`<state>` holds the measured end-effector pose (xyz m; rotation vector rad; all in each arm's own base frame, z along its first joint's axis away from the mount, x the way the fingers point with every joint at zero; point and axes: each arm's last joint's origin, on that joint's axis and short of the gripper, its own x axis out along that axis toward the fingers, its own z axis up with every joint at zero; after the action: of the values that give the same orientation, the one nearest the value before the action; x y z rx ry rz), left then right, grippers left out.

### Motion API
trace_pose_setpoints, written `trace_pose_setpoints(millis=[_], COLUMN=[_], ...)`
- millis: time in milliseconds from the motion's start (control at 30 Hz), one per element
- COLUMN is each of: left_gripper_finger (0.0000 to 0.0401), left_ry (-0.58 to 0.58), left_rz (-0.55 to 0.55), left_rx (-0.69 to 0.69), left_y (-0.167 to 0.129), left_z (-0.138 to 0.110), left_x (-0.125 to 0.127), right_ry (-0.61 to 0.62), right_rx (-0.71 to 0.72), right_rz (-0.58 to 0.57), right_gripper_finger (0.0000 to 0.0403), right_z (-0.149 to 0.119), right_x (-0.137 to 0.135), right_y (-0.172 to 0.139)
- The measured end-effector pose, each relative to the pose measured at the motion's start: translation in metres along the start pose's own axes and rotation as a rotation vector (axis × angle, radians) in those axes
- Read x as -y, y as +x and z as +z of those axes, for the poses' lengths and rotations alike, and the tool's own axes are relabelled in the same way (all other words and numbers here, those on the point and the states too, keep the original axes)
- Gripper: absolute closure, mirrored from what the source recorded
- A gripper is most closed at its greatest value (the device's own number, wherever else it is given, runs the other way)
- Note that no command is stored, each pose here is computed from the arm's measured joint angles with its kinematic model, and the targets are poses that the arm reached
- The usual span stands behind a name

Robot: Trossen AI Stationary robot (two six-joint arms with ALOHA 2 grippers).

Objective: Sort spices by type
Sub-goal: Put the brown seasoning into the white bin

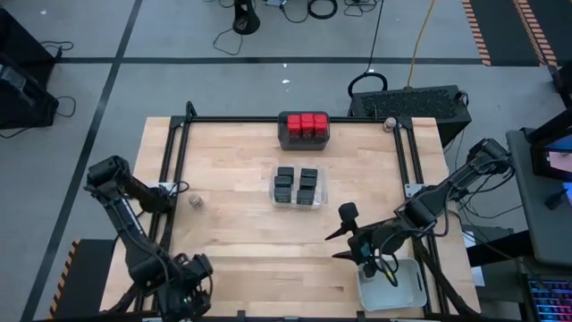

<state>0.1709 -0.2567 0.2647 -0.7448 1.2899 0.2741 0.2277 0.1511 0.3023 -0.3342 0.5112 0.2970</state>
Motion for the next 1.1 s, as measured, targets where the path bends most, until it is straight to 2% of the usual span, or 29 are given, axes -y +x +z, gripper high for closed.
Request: trace_pose_setpoints(millis=[167, 300, 467, 633, 767, 967, 1100], left_gripper_finger=[0.0127, 0.0137, 0.0139, 0.0139, 0.0139, 0.0139, 0.0139], left_ry=[0.011, 0.031, 0.056, 0.080, 0.100, 0.149, 0.177], left_rz=[0.099, 0.120, 0.123, 0.165, 0.212, 0.308, 0.333], left_rx=[-0.098, -0.133, -0.112, -0.136, -0.138, -0.231, -0.230], left_y=[0.022, 0.035, 0.039, 0.049, 0.064, 0.091, 0.103], left_z=[-0.020, -0.030, -0.040, -0.050, -0.057, -0.064, -0.065], left_x=[-0.001, 0.001, 0.001, -0.001, -0.003, -0.006, -0.008], right_ry=[-0.054, -0.085, -0.088, -0.074, -0.073, -0.077, -0.076], right_rx=[-0.027, -0.045, -0.068, -0.058, -0.044, -0.042, -0.039], right_rz=[-0.013, -0.026, -0.004, 0.053, 0.051, 0.051, 0.050], right_gripper_finger=[0.0193, 0.0193, 0.0193, 0.0193, 0.0193, 0.0193, 0.0193], right_z=[-0.003, -0.006, -0.009, -0.009, -0.008, -0.008, -0.007], right_x=[0.000, 0.002, 0.004, 0.005, 0.005, 0.005, 0.005], right_y=[0.017, 0.028, 0.037, 0.039, 0.039, 0.039, 0.039])
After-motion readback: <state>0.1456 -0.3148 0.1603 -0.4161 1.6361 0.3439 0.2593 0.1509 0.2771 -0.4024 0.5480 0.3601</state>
